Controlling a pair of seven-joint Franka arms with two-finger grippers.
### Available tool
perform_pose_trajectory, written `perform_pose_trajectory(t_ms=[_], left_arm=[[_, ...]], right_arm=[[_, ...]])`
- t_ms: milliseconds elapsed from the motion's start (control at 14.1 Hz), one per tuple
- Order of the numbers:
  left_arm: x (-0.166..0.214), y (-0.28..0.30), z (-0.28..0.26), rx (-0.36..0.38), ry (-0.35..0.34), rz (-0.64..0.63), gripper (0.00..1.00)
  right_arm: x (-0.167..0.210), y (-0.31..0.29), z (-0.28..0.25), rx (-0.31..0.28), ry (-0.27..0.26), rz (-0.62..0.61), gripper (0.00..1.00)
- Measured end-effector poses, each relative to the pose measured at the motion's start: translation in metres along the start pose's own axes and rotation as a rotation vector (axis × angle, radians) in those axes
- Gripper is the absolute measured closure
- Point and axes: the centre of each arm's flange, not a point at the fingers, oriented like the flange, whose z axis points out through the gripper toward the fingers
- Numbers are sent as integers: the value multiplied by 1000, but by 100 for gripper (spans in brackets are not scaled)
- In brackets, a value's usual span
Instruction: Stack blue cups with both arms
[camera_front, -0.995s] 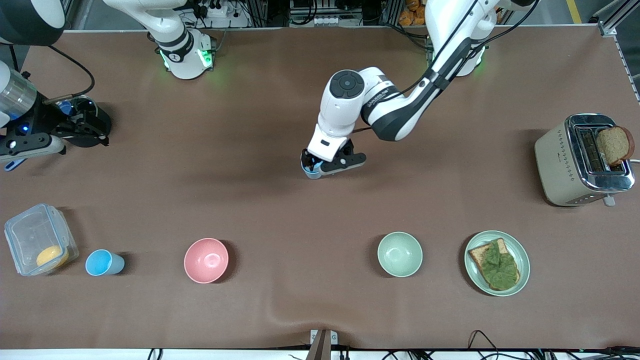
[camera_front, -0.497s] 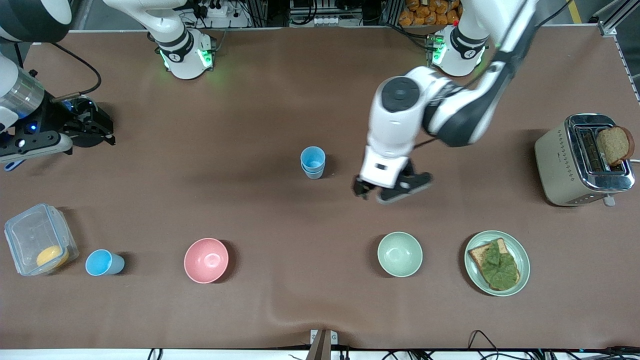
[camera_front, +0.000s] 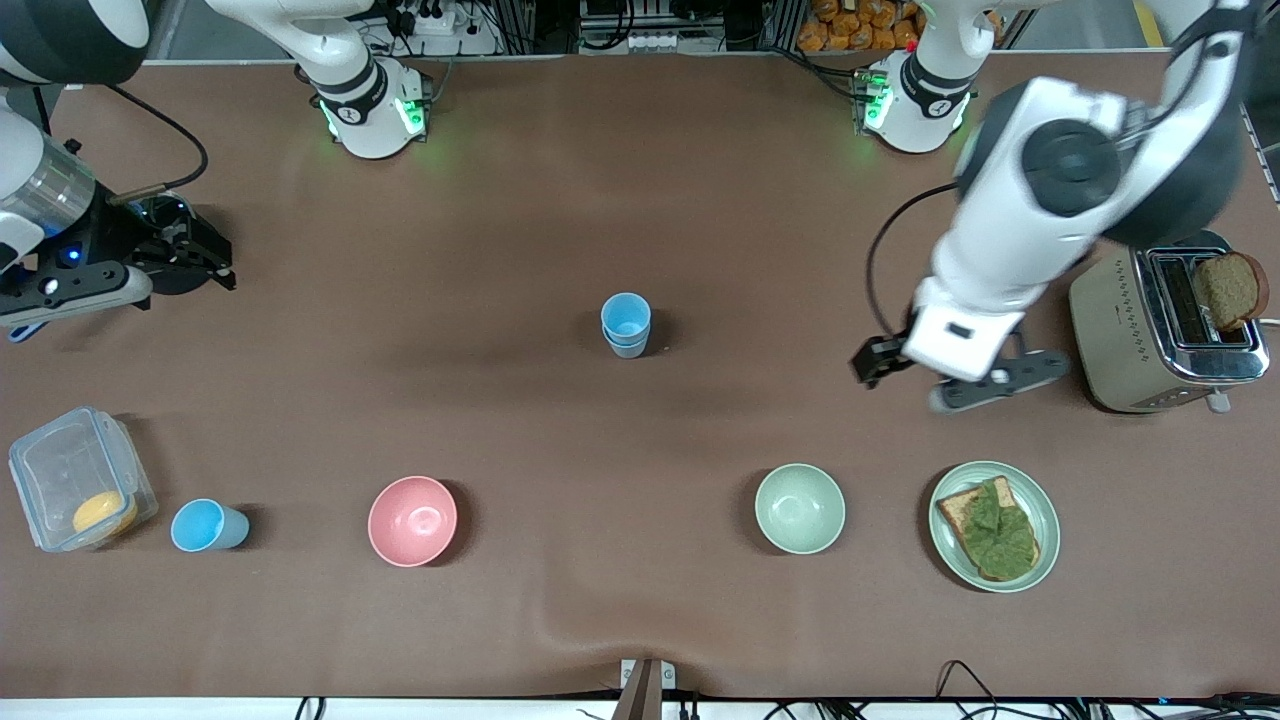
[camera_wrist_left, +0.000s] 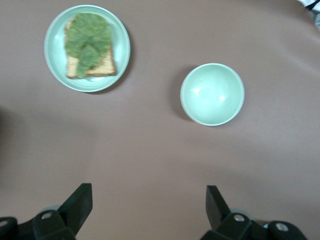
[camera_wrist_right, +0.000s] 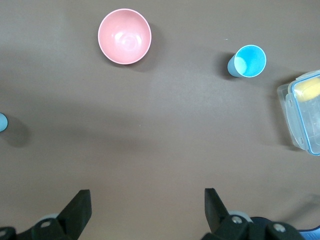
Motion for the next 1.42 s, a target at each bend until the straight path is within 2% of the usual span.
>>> perform_pose_trajectory(t_ms=[284,640,1208,1421], left_arm=[[15,-72,-31,-11,-62,37,0],[6,-142,-71,23,-123,89,0],[-19,-165,-127,9,-64,161,0],[-31,-168,-134,11,-73,214,0]], right_arm=[[-2,4,1,3,-14,8,0],[-2,2,2,3,-15,4,0],[-1,1,2,3,-16,2,0],[-1,1,2,4,-16,2,0]])
